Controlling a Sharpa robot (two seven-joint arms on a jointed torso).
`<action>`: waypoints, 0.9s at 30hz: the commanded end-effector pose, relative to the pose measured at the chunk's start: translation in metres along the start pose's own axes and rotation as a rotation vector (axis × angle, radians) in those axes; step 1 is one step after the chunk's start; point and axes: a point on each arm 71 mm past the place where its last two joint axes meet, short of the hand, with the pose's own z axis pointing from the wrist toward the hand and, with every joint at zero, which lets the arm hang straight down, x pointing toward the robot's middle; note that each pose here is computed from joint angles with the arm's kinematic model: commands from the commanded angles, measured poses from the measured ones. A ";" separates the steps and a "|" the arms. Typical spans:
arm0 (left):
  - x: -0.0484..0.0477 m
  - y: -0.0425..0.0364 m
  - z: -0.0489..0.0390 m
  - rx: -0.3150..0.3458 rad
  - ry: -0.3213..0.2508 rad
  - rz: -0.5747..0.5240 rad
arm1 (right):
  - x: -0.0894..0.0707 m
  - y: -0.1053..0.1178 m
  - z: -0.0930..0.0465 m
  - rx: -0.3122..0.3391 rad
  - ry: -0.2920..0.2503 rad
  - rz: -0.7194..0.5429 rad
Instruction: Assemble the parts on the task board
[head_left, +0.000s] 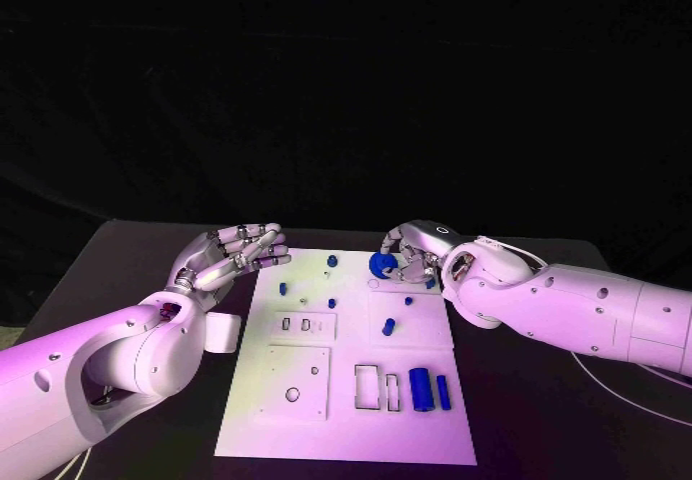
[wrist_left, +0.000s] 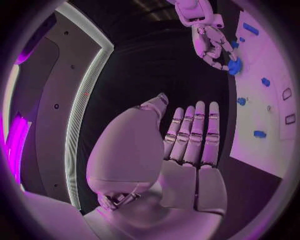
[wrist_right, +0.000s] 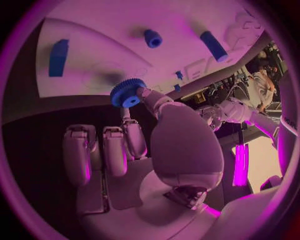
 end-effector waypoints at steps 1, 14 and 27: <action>0.0024 -0.0007 0.0006 0.004 0.016 -0.009 | -0.009 0.011 0.000 -0.031 -0.107 -0.038; 0.0039 -0.0001 0.0014 0.004 0.019 -0.011 | 0.002 0.065 0.018 -0.123 -0.107 -0.024; 0.0063 0.0003 0.0022 0.004 0.024 -0.014 | 0.027 0.091 0.034 -0.155 -0.059 -0.026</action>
